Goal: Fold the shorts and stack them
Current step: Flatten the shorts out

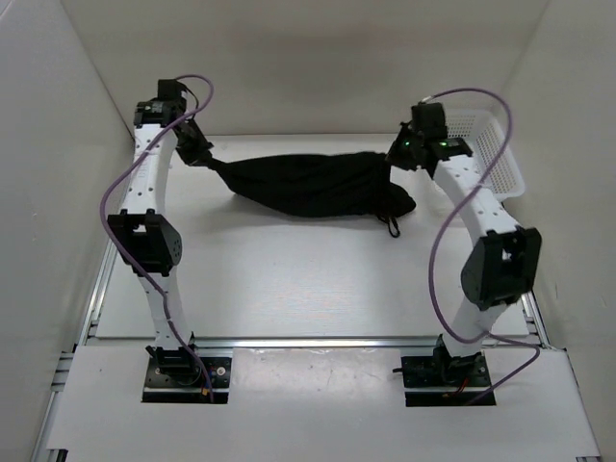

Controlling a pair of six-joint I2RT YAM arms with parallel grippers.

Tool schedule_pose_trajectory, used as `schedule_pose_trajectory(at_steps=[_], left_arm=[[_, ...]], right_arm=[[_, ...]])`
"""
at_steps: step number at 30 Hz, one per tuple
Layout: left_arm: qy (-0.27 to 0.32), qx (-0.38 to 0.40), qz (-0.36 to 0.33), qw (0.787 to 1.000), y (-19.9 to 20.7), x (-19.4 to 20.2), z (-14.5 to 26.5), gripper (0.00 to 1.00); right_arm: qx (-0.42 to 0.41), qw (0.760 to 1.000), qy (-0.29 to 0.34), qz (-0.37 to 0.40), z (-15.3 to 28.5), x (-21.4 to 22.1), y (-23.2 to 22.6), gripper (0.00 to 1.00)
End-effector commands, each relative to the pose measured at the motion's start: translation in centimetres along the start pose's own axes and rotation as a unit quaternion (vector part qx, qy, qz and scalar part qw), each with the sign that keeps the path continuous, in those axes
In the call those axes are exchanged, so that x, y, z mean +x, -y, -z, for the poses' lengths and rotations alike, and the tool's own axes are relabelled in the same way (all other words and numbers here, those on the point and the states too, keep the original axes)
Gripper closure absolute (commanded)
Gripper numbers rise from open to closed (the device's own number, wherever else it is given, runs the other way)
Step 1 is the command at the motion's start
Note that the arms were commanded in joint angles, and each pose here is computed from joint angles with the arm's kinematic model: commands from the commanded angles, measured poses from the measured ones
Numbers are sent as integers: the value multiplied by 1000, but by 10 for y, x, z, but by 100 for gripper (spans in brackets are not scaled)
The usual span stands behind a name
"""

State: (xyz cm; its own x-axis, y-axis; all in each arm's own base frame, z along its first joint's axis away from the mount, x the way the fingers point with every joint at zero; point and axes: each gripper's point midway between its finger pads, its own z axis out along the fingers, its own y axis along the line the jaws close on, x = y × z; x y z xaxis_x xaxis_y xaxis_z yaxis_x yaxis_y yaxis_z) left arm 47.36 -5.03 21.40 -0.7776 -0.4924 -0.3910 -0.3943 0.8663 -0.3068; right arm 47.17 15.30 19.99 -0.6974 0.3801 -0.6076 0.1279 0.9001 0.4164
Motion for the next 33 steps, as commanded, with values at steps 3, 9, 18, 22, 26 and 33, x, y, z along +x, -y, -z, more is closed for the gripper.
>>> schedule_pose_trajectory(at_steps=[3, 9, 18, 22, 26, 33], left_arm=[[22, 13, 14, 1000, -25, -2, 52, 90], [-47, -11, -1, 999, -62, 90, 39, 90], [-164, -11, -30, 986, -60, 164, -28, 14], [-114, -32, -44, 992, -57, 148, -9, 18], [-108, -76, -36, 991, -87, 169, 4, 22], [-180, -93, 13, 979, -123, 244, -21, 9]], right_arm=[[-62, 993, 76, 58, 89, -23, -8, 100], [8, 998, 42, 52, 114, 73, 69, 100], [117, 990, -70, -43, 118, 174, 140, 38], [115, 988, -88, -53, 129, 178, 136, 58], [94, 985, -107, -97, 139, 210, 139, 48], [28, 966, -171, -192, 127, 262, 125, 33]])
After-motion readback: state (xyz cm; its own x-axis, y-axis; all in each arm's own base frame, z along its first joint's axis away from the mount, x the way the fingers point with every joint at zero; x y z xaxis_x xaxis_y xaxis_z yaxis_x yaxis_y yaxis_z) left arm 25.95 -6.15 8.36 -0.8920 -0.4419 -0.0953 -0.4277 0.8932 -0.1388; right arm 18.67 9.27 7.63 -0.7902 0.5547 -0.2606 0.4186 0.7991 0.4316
